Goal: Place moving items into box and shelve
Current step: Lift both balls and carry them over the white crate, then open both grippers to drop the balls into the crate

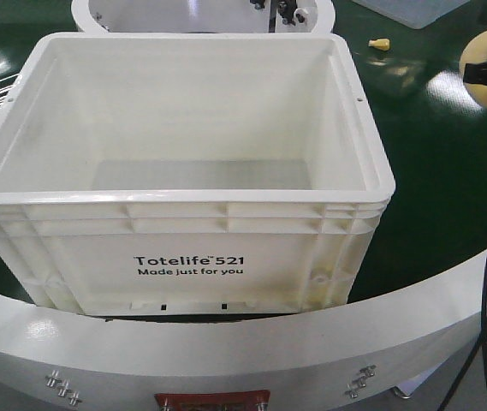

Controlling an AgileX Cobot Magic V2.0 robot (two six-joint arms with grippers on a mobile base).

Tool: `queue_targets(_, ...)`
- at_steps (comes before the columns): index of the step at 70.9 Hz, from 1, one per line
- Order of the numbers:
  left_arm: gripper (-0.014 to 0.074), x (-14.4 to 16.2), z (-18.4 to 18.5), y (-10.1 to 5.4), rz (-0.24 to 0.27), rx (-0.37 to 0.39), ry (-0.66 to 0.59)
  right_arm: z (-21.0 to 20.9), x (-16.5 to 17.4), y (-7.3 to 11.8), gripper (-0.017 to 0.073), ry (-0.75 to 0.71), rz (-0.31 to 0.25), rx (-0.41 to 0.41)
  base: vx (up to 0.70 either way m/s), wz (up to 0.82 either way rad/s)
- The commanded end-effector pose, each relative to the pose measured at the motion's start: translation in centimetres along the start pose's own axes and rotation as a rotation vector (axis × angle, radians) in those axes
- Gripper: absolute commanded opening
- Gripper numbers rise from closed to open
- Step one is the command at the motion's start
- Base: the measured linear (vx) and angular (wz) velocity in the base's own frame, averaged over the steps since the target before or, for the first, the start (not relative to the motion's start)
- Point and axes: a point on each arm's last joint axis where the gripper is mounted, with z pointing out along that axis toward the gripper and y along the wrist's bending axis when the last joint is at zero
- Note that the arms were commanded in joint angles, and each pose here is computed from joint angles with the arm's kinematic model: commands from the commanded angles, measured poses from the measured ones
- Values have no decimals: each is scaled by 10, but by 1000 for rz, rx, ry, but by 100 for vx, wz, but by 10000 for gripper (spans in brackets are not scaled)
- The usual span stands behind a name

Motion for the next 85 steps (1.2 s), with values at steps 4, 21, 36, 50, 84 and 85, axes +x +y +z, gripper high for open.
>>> queue_targets(4, -7, -31, -21, -6, -8, 18, -188, -32, -31, -5, -7, -179, -8, 41, 0, 0)
queue_targets(21, -7, -43, -45, -37, 5, 154, -254, -62, -46, 46, -7, -277, -159, -97, 0, 0)
queue_targets(36, -7, -44, -60, -73, 16, 311, -281, -78, -47, 97, -7, -319, -228, -260, 0, 0)
queue_targets(50, -7, -42, -77, -108, 30, 477, -308, -91, -42, 137, -7, -331, -268, -399, 0, 0)
queue_targets(84, 91, -30, -85, -144, 107, 627, -307, -105, -36, 168, 133, -323, -231, -528, 0, 0)
queue_targets(85, 104, -30, -85, -144, 107, 627, -306, -105, -36, 168, 151, -322, -227, -529, 0, 0)
